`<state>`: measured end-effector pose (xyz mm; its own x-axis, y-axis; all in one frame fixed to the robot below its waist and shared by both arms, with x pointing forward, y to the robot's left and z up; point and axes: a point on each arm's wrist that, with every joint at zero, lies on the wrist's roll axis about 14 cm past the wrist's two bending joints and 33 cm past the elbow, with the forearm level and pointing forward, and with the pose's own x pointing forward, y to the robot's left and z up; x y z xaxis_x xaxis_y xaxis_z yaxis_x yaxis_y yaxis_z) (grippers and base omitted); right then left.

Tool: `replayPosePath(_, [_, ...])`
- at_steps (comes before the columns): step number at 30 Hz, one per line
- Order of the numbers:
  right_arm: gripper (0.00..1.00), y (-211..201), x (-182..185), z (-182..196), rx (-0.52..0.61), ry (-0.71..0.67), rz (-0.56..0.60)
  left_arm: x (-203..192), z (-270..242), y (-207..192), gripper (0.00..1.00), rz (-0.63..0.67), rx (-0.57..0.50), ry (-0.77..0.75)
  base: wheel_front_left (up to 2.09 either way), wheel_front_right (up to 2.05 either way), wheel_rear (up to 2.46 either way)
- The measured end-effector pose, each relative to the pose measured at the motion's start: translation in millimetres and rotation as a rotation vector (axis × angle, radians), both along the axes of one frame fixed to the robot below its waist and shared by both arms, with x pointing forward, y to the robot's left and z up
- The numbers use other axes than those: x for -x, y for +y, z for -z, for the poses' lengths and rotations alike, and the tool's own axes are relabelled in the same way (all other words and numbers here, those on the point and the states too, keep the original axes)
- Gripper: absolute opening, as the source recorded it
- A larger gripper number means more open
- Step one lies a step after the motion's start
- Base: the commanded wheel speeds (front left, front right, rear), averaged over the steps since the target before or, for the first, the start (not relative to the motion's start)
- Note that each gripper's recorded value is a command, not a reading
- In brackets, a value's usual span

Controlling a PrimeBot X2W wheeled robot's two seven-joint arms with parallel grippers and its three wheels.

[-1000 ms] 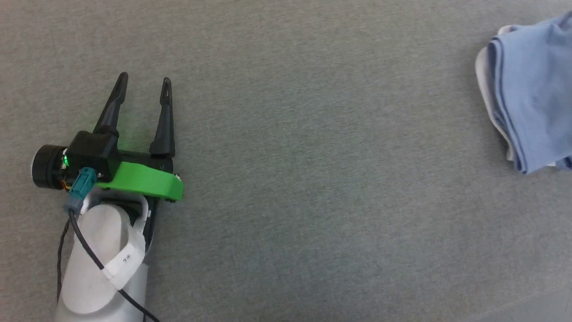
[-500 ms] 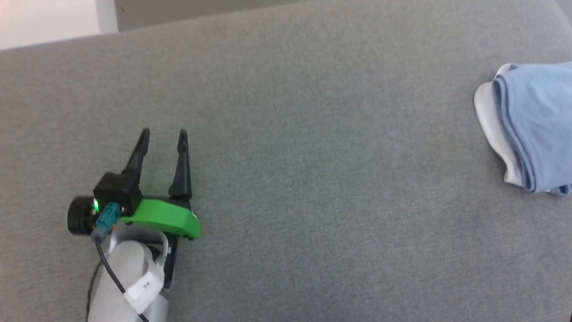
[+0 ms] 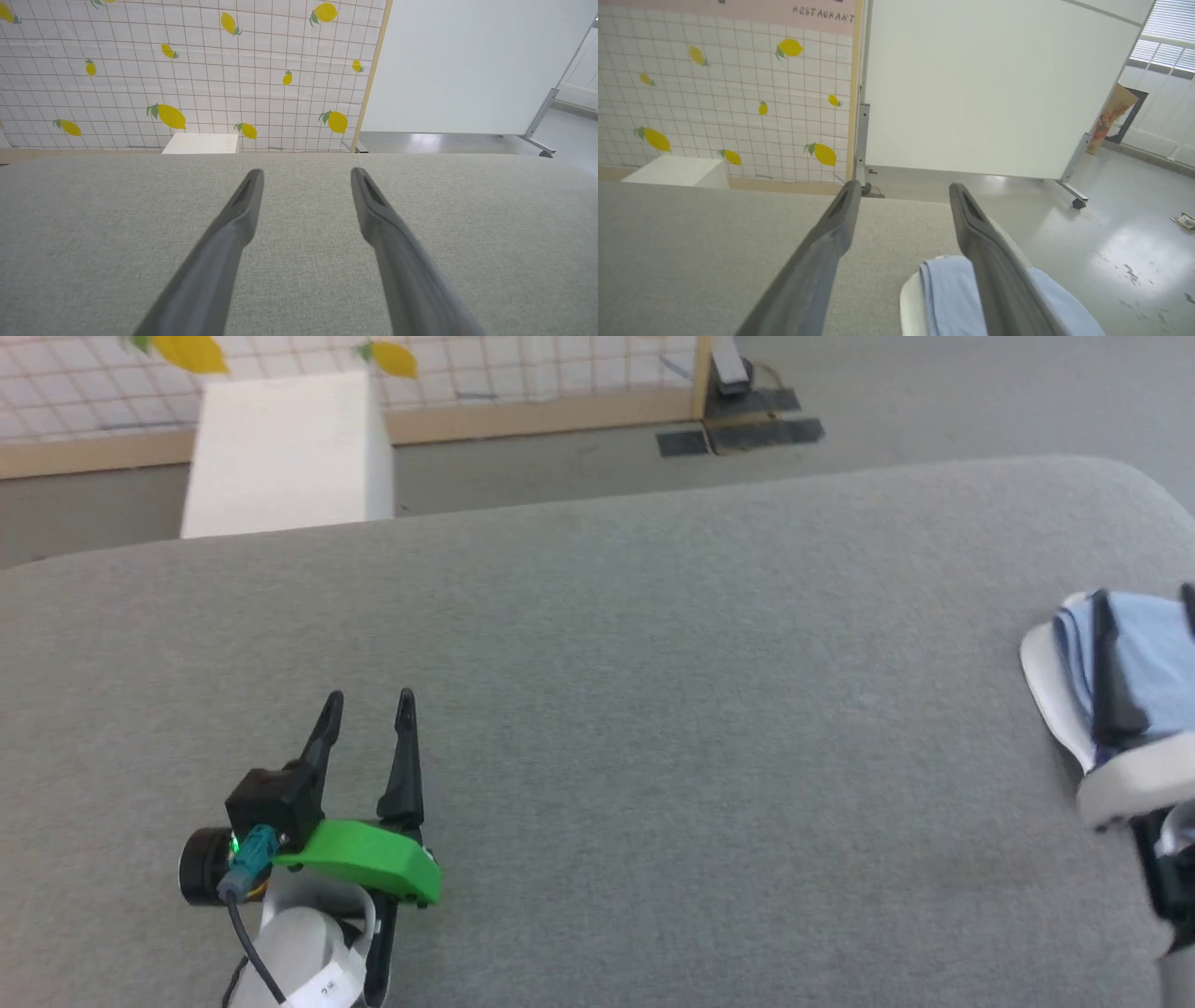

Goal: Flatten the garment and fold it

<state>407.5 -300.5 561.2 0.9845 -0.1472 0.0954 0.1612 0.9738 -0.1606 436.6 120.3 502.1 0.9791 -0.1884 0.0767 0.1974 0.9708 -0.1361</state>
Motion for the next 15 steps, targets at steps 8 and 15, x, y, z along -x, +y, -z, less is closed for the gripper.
replayPosePath(8, [1.0, 72.6, 13.2, 4.0, -0.118, -0.04, -0.153, 26.1, -12.1, 27.8, 1.0, -0.078, 0.018, -0.02, 0.0, 0.0, 0.0])
replayPosePath(15, [1.0, 110.9, 17.0, 12.8, -0.186, -0.051, -0.231, 41.3, -14.6, 40.6, 1.0, -0.114, 0.017, -0.023, 0.0, 0.0, 0.0])
